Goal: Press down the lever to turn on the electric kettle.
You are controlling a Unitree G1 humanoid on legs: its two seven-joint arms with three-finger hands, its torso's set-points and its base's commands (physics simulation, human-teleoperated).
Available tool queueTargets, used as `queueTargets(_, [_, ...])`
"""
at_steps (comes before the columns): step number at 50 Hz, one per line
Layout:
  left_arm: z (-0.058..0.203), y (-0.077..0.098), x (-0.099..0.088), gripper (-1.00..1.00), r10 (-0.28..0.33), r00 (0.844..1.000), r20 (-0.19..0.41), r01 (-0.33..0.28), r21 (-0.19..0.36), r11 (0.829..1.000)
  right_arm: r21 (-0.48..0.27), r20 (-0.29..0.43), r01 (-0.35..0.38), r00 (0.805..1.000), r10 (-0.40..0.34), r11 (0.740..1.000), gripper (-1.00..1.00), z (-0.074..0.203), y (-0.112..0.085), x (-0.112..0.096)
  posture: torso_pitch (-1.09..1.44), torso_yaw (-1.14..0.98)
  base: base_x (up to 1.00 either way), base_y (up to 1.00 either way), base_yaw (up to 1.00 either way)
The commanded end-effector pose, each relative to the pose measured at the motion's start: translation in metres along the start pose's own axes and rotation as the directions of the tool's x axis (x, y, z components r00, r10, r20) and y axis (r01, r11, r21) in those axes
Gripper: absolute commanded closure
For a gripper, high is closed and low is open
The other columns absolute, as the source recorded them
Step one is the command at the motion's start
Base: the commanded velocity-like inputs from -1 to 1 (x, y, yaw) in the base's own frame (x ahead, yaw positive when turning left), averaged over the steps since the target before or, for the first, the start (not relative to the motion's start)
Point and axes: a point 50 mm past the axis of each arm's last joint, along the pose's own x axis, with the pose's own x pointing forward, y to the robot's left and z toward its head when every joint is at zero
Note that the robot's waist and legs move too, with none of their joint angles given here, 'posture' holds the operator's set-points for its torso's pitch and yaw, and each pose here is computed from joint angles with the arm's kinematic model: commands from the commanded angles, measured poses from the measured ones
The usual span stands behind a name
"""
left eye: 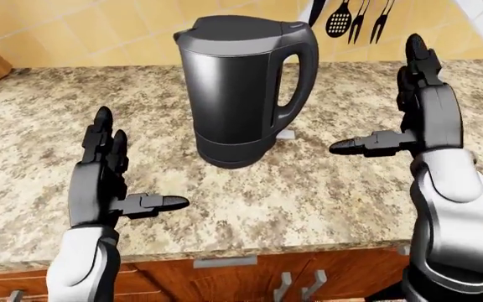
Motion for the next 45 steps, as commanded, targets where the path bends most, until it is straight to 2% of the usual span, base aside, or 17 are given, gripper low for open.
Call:
queueTargets(1, [0.015, -0.001, 0.0, -1.0, -0.005, 0.996, 0.086, 0.004, 0.011, 1.0, -0.023, 0.041, 0.009, 0.999, -0.009, 1.0, -1.0, 0.017, -0.001, 0.002, 0.0, 0.0, 0.0, 0.0, 0.0])
queueTargets(17, [0.018, 0.001, -0.002, -1.0, -0.001, 0.996, 0.087, 0.0, 0.014, 1.0, -0.061, 0.018, 0.007, 1.0, -0.006, 0.998, -1.0, 0.032, -0.002, 0.022, 0.0, 0.0, 0.0, 0.0, 0.0])
queueTargets(21, [0.018, 0.001, -0.002, -1.0, -0.001, 0.996, 0.087, 0.0, 0.015, 1.0, -0.077, 0.035, 0.002, 0.999, 0.0, 0.997, -1.0, 0.036, 0.0, 0.029, 0.0, 0.0, 0.0, 0.0, 0.0])
queueTargets(27, [0.017, 0.001, -0.002, -1.0, 0.001, 0.996, 0.087, -0.002, 0.014, 1.0, -0.097, 0.098, 0.002, 0.995, 0.007, 0.995, -1.0, 0.043, 0.005, 0.035, 0.0, 0.0, 0.0, 0.0, 0.0])
queueTargets(38, [0.018, 0.001, -0.002, -1.0, 0.002, 0.996, 0.087, -0.003, 0.01, 1.0, -0.13, 0.136, -0.012, 0.99, 0.03, 0.991, -1.0, 0.047, 0.016, 0.04, 0.0, 0.0, 0.0, 0.0, 0.0])
queueTargets(45, [0.017, 0.002, -0.001, -1.0, 0.002, 0.996, 0.087, -0.003, 0.009, 1.0, -0.147, 0.135, -0.036, 0.989, 0.056, 0.988, -1.0, 0.049, 0.024, 0.044, 0.0, 0.0, 0.0, 0.0, 0.0])
